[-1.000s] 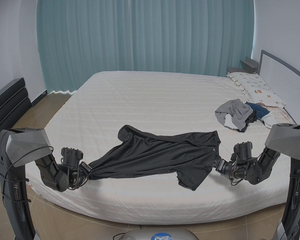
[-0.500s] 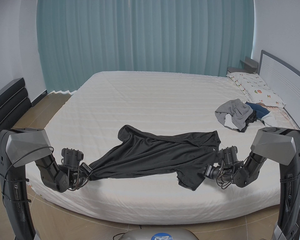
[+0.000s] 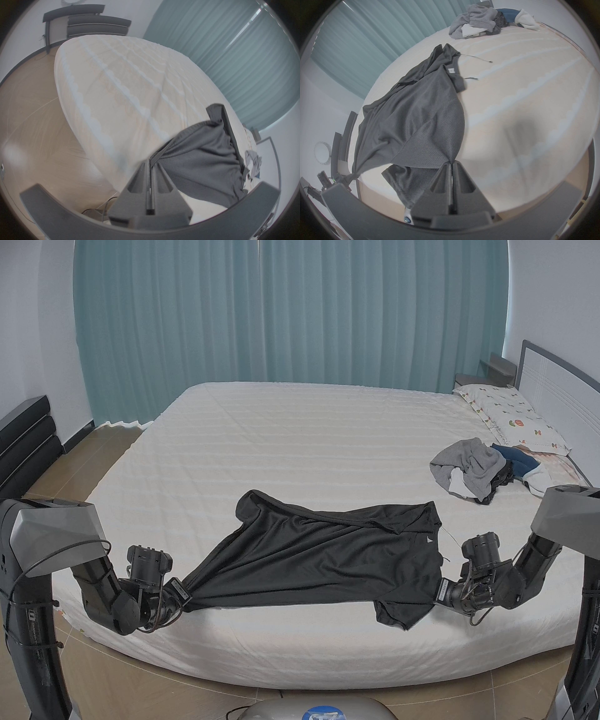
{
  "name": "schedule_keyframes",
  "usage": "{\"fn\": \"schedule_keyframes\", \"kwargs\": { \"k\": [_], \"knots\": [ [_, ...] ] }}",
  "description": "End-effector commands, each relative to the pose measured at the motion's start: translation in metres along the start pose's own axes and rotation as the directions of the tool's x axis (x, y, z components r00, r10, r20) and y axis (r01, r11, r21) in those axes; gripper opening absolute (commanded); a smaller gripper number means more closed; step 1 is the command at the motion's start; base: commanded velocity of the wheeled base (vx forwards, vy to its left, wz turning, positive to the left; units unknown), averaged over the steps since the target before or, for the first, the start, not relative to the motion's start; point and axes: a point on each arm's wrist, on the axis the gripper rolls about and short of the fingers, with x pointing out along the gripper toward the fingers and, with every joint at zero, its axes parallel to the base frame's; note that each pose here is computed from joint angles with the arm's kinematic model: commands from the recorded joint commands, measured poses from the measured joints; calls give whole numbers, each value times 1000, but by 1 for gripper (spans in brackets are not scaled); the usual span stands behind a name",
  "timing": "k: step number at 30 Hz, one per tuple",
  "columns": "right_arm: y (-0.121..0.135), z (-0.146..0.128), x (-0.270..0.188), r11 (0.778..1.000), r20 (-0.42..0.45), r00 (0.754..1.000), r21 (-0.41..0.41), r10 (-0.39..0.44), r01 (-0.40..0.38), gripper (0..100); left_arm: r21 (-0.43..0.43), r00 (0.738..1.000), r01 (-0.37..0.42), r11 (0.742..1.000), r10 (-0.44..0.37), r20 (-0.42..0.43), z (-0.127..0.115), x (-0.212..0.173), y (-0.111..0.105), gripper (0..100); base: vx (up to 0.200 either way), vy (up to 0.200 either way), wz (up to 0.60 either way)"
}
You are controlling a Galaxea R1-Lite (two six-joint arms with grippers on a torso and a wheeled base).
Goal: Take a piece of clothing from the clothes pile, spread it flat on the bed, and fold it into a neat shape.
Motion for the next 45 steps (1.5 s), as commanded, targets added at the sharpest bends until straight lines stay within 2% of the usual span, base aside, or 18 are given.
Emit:
{"fn": "schedule_keyframes", "kwargs": {
  "k": [1,3,4,8,11,16,21,22,27,31,36,40,45],
  "knots": [
    [-20,0,-39,1000,14,1000,-12,-11,11,0,114,998,1,993,7,-67,-27,-18,-1,0,0,0,0],
    [-24,-3,-42,1000,5,1000,-20,-22,22,0,149,996,-2,989,14,-83,-33,-20,1,0,0,0,0],
    [-32,-8,-46,999,-9,999,-30,-41,41,0,196,994,-9,981,30,-105,-40,-23,5,0,0,0,0],
    [-42,-14,-50,996,-31,997,-56,-68,66,0,225,992,-8,974,36,-122,-47,-27,5,0,0,0,0],
    [-56,-19,-54,990,-49,993,-96,-111,106,0,274,986,-8,962,53,-159,-61,-32,8,0,0,0,0],
    [-60,-21,-48,985,-57,988,-97,-146,140,0,294,984,2,956,51,-172,-66,-33,7,0,0,0,0],
    [-59,-23,-44,985,-64,987,-104,-146,139,0,287,985,9,958,42,-170,-65,-32,5,0,0,0,0],
    [-59,-22,-43,985,-61,988,-103,-145,138,100,287,985,11,958,39,-171,-65,-32,5,100,0,0,0],
    [-55,-16,-43,988,-36,991,-87,-127,124,100,274,982,52,960,1,-191,-63,-36,1,100,0,0,0],
    [-52,-5,-49,993,16,994,-42,-110,111,100,248,981,91,964,-45,-188,-57,-42,-5,100,0,0,0],
    [-42,8,-60,998,85,994,19,-68,67,100,191,984,150,970,-127,-126,-43,-47,-15,100,0,0,0],
    [-39,9,-62,998,94,994,25,-60,58,100,173,982,178,969,-164,-91,-38,-46,-18,100,0,0,0],
    [-37,6,-63,998,89,994,18,-60,59,100,99,981,189,977,-184,-60,-30,-44,-22,100,0,0,0]
  ]
}}
